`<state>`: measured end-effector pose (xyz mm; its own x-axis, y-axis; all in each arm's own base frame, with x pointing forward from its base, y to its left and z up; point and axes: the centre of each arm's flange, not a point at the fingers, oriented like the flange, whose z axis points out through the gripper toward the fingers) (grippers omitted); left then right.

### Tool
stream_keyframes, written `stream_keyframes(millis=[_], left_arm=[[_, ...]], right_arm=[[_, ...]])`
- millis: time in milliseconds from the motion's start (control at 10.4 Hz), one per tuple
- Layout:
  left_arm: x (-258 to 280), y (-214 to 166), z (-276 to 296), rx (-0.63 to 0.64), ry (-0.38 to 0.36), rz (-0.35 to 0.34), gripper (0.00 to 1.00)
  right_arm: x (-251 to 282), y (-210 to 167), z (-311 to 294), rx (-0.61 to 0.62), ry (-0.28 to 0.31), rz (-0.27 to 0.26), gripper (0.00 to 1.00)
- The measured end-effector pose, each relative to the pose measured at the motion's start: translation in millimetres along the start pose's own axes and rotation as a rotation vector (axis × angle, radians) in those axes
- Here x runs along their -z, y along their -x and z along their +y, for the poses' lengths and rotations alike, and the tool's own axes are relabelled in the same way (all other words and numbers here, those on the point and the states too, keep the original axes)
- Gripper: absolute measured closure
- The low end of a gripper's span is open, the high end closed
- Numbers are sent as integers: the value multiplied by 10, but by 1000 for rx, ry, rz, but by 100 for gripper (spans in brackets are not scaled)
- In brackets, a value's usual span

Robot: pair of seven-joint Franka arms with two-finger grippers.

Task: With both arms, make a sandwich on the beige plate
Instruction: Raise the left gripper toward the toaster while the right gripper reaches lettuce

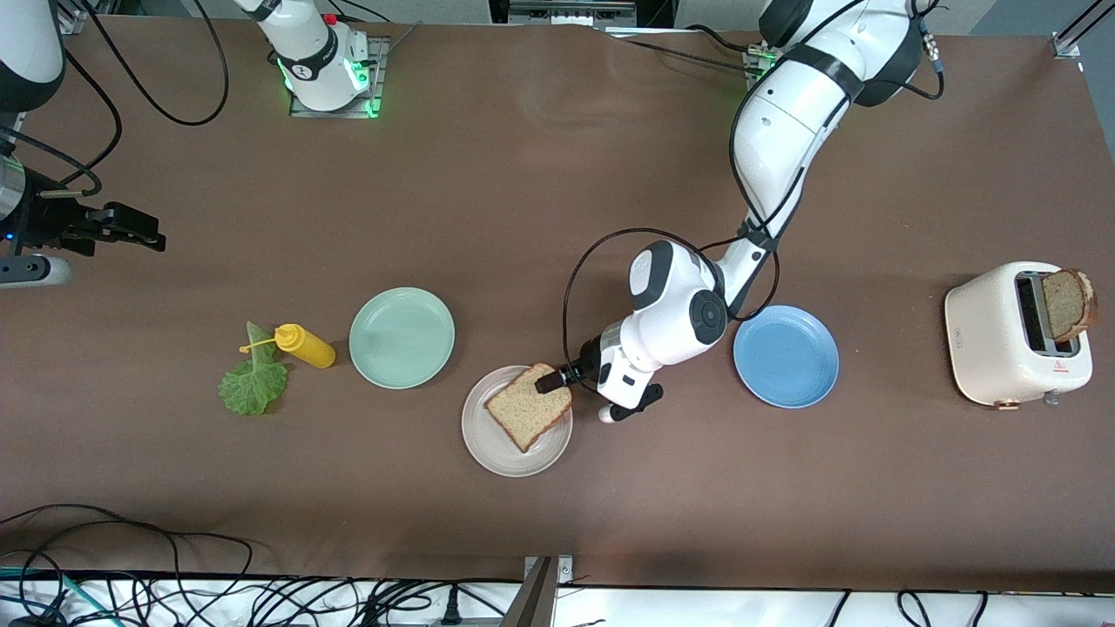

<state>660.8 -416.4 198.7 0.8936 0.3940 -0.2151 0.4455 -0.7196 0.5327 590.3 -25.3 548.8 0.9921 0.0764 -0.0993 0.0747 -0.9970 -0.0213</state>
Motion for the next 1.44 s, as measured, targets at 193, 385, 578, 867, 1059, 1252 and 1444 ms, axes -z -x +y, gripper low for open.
stream_keyframes(millis=[193,385,578,867,1059,1252,1444], left_arm=[[106,-79,-28,-8,-36,-17,0],[379,-187,10,-49,-92,-18,0],[814,-355,46,-64,-130,-8,0],[1721,-676,-50,-102,-255,27,0],[2344,-809,-150,-114,-351,58,0],[2968,-825,-194,-117,-428,94,0],[3521,-752,-208,-119,-500,135,0]], right_arm=[[-3,-3,-1,3,0,0,0],[-151,-69,2,9,-5,-25,0],[-490,-234,9,13,-10,-73,0],[-550,-311,17,14,-10,-76,0],[-537,-317,20,16,-10,-72,0],[-543,-329,19,17,-9,-68,0],[-611,-381,38,15,-8,-61,0]])
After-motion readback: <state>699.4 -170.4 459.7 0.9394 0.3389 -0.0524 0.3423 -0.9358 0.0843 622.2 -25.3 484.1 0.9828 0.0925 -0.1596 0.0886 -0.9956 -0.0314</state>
